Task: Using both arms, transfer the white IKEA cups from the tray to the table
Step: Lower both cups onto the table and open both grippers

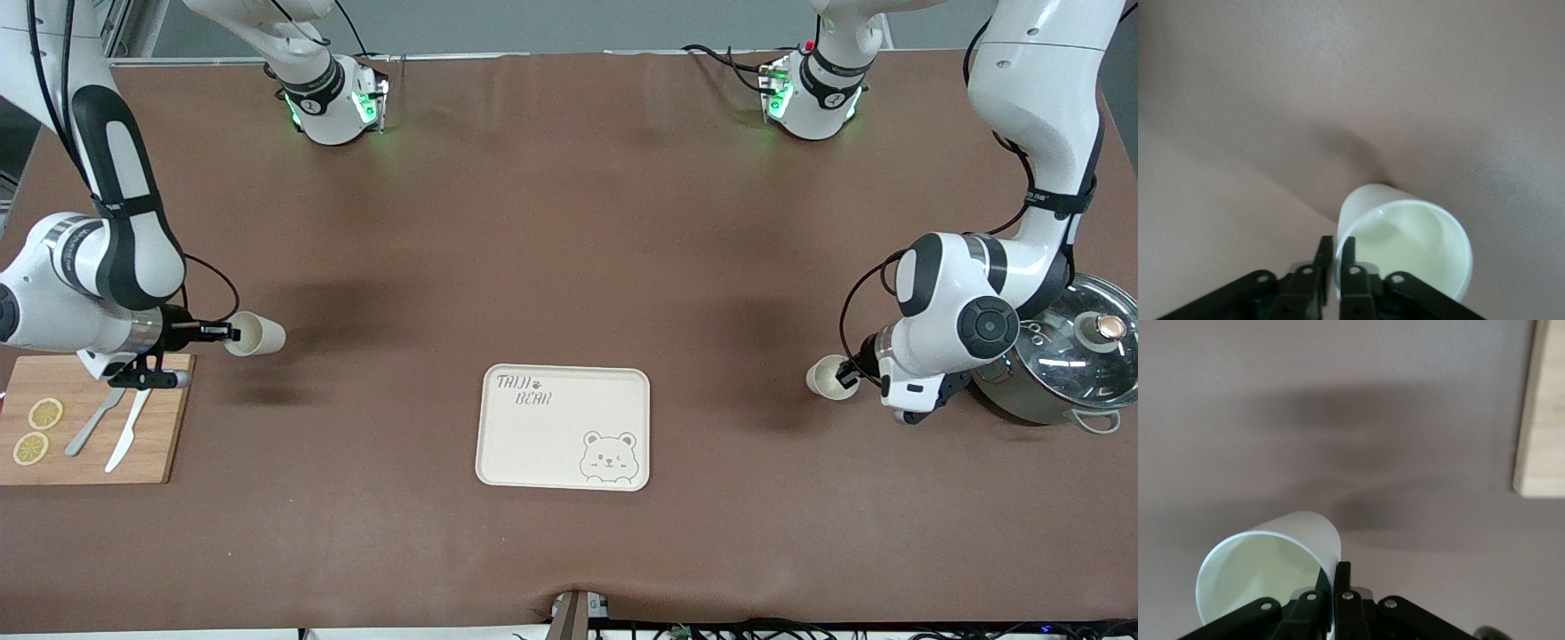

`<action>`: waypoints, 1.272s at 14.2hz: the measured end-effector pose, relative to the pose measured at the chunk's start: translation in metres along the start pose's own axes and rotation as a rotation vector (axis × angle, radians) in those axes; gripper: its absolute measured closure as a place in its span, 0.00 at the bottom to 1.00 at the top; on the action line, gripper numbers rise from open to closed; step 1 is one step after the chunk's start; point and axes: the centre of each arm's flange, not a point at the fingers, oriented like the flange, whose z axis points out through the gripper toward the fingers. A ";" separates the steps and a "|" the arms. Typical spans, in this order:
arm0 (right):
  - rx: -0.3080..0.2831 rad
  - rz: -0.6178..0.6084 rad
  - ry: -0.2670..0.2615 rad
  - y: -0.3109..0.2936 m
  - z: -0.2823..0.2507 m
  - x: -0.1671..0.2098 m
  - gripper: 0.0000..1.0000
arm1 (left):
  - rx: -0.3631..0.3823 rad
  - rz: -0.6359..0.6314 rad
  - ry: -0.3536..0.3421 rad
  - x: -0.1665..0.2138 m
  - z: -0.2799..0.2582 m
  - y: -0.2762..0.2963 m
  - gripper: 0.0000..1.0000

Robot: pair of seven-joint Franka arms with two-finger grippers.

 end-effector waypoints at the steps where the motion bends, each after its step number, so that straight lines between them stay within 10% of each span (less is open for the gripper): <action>1: -0.007 0.000 -0.008 0.004 0.004 -0.004 0.97 | -0.004 0.000 0.003 0.000 0.000 0.001 0.76; 9: -0.038 -0.005 0.047 0.021 0.034 -0.017 0.97 | -0.020 0.007 0.037 0.001 -0.034 0.002 0.00; 18: -0.025 -0.012 0.034 0.017 0.016 -0.018 0.14 | 0.007 0.143 0.062 -0.011 -0.124 -0.010 0.00</action>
